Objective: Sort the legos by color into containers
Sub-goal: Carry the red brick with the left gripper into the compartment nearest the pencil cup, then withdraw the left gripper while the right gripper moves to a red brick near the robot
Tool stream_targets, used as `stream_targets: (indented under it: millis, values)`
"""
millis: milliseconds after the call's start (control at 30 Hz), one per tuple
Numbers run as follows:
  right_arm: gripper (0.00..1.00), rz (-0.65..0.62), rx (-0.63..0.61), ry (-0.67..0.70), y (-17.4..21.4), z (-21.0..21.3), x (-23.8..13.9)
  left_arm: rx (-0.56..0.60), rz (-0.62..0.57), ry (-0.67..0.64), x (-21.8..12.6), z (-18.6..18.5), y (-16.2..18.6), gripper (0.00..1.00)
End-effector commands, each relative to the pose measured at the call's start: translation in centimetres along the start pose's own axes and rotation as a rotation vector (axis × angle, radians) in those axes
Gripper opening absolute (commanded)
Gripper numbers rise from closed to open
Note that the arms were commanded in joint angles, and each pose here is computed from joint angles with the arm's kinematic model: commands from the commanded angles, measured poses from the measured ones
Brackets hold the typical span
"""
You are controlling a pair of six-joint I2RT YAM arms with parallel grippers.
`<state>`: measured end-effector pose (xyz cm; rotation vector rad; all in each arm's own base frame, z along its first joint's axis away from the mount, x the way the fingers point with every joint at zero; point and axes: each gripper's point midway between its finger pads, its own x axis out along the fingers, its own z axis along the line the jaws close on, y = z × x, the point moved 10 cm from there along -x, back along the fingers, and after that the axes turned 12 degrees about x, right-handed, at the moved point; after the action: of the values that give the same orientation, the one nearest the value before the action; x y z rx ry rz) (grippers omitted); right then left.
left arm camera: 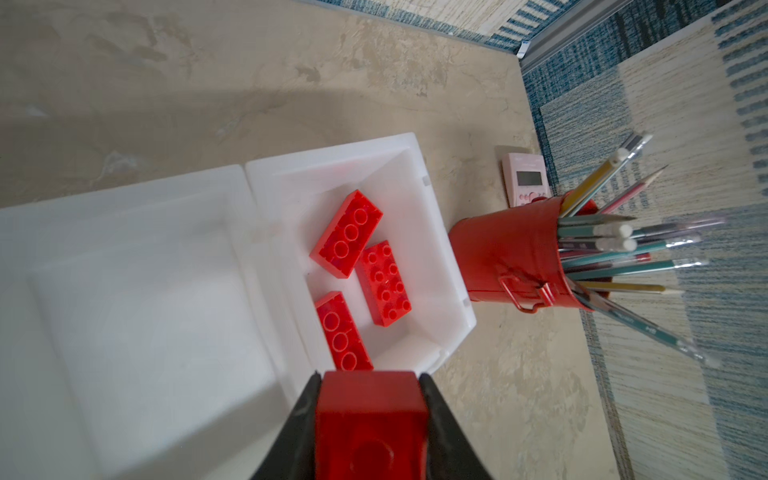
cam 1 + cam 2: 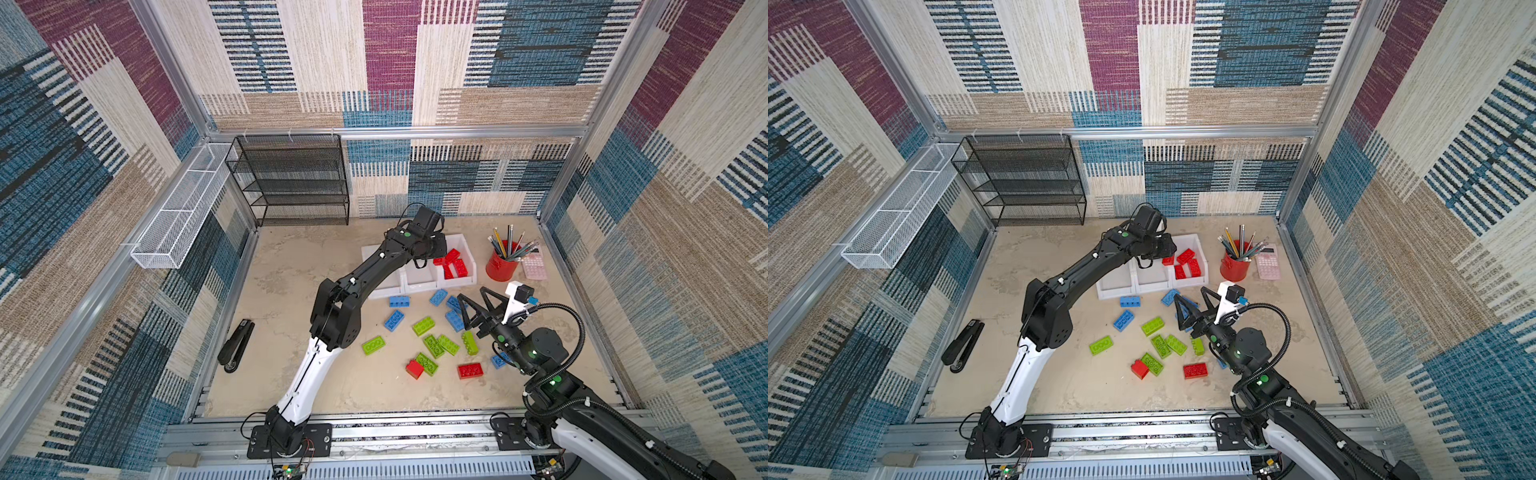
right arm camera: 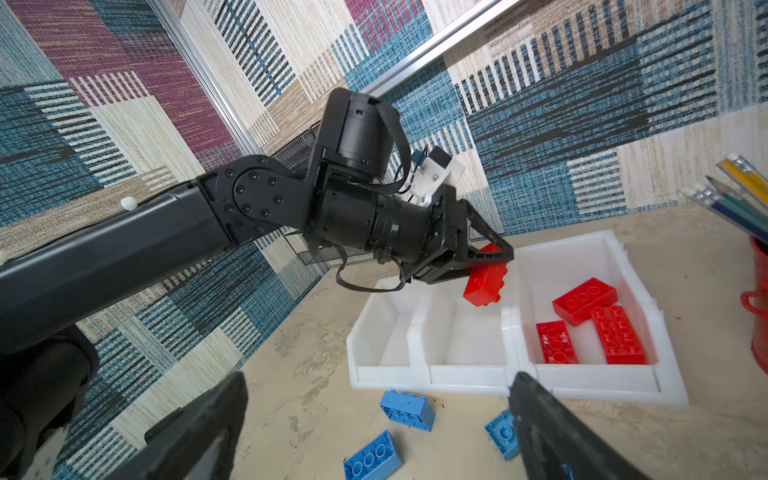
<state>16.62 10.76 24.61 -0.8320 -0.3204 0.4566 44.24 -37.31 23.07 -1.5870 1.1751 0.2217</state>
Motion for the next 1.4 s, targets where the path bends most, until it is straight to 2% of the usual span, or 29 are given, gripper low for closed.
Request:
stream_targets:
  millis: [0, 233, 433, 500, 633, 800, 967, 1100, 1200, 1367]
  values:
    - [0.99, -0.015, -0.01, 0.004, -0.2, 0.1, 0.0, -0.022, -0.012, 0.066, 0.9, -0.7, -0.8, 0.26]
    - [0.99, -0.022, -0.018, 0.012, -0.3, 0.1, -0.1, -0.045, -0.028, 0.161, 3.5, -0.7, -1.0, 0.29]
    - [0.99, -0.01, -0.021, 0.016, -0.2, 0.1, 0.1, -0.047, -0.048, 0.179, 3.8, -0.7, -1.1, 0.34]
    - [0.99, 0.001, -0.022, 0.018, -0.2, 0.1, 0.2, -0.044, -0.054, 0.171, 3.7, -0.6, -1.3, 0.4]
    - [0.99, 0.063, -0.026, 0.015, -0.3, 0.6, 0.9, -0.037, -0.065, 0.178, 3.5, -0.7, -1.5, 0.58]
    - [0.99, 0.211, -0.039, 0.069, 0.1, 0.8, 2.1, -0.031, -0.073, 0.197, 2.8, -0.9, -2.0, 0.71]
    - [0.99, 0.432, -0.034, 0.158, 0.9, 0.9, 3.0, -0.051, -0.081, 0.208, 0.5, -0.3, -3.1, 0.74]
    - [0.98, 0.586, -0.005, 0.252, 2.2, 0.1, 2.6, 0.001, -0.1, 0.139, -3.1, -0.2, -3.2, 0.74]
    - [0.97, 0.681, 0.013, 0.366, 3.0, -0.6, 1.9, 0.018, -0.122, 0.076, -5.8, 0.4, -2.0, 0.74]
    - [0.98, 0.745, 0.08, 0.596, 3.7, -1.0, 1.7, -0.003, -0.164, 0.044, -9.4, 1.7, 1.6, 0.74]
